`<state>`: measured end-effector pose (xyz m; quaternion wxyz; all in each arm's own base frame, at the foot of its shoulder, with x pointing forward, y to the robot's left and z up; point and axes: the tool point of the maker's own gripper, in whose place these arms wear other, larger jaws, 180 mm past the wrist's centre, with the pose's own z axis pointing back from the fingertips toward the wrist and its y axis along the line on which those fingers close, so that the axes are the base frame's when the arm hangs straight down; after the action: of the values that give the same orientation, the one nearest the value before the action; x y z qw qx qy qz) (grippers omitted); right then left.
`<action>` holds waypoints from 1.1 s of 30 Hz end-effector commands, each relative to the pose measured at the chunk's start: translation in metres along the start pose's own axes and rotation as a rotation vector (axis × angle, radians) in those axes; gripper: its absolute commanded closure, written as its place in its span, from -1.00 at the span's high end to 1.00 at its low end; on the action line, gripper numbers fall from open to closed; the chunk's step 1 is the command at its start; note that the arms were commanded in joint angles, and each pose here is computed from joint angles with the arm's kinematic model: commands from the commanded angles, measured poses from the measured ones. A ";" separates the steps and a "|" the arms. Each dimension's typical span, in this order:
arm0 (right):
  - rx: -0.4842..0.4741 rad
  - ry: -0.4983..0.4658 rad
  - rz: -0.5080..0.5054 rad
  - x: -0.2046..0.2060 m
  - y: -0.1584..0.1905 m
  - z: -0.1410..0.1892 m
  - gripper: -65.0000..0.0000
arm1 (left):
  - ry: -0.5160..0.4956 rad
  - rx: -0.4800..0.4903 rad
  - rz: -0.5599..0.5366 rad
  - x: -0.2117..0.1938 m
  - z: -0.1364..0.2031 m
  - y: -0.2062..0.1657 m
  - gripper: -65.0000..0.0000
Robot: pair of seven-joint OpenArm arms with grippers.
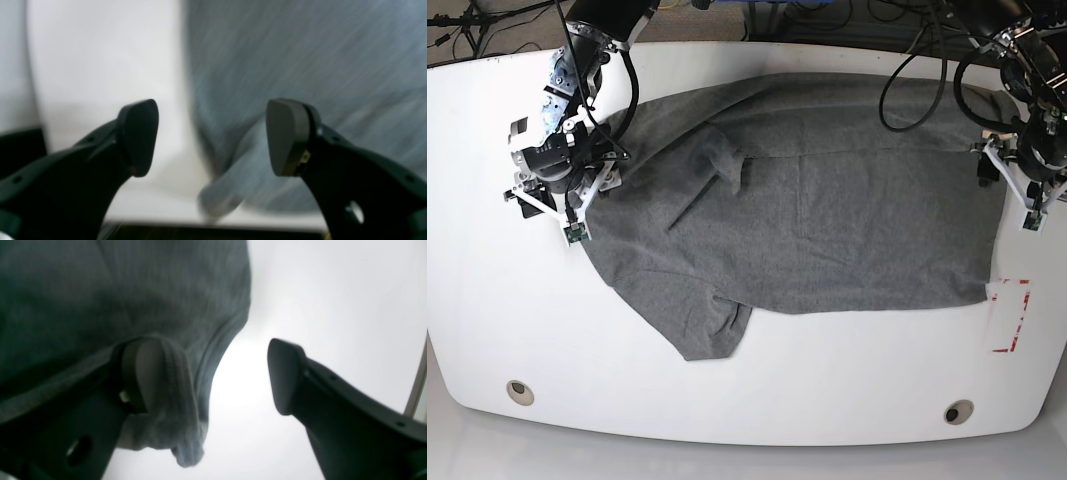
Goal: Fold the T-shirt properly
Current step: 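Reposition both grippers along the shirt edge and regrasp the fabric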
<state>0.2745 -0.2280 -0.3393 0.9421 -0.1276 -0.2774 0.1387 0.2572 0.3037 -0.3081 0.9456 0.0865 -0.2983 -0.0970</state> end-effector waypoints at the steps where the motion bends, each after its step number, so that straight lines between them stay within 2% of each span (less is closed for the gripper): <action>1: -0.030 -0.004 0.002 0.004 -0.010 0.005 0.40 | -0.041 0.019 0.006 0.013 0.004 0.003 0.33; 5: -0.046 0.068 0.022 -0.017 -0.016 0.007 0.40 | -0.045 0.018 0.009 0.014 0.004 0.002 0.17; 11: -0.039 0.158 0.048 -0.058 -0.014 0.009 0.40 | -0.034 0.043 -0.008 0.013 0.007 0.013 0.15; 15: -0.051 0.141 0.017 -0.067 -0.019 0.010 0.40 | -0.002 0.049 -0.019 0.001 0.009 0.016 0.15; 21: -0.075 0.095 0.002 -0.051 -0.028 0.009 0.39 | 0.029 0.037 -0.026 -0.011 0.007 0.011 0.15; 28: -0.091 0.218 0.031 -0.081 -0.036 0.015 0.39 | 0.045 0.037 -0.022 -0.018 0.007 0.011 0.15; 33: -0.067 0.232 0.049 -0.098 -0.027 0.015 0.39 | 0.065 0.034 -0.025 -0.025 0.007 0.010 0.15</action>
<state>0.1848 -0.2848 -0.3727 0.9643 -0.1794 -0.1437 0.1317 0.2319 0.3145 -0.3222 0.9562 0.0989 -0.2588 -0.0942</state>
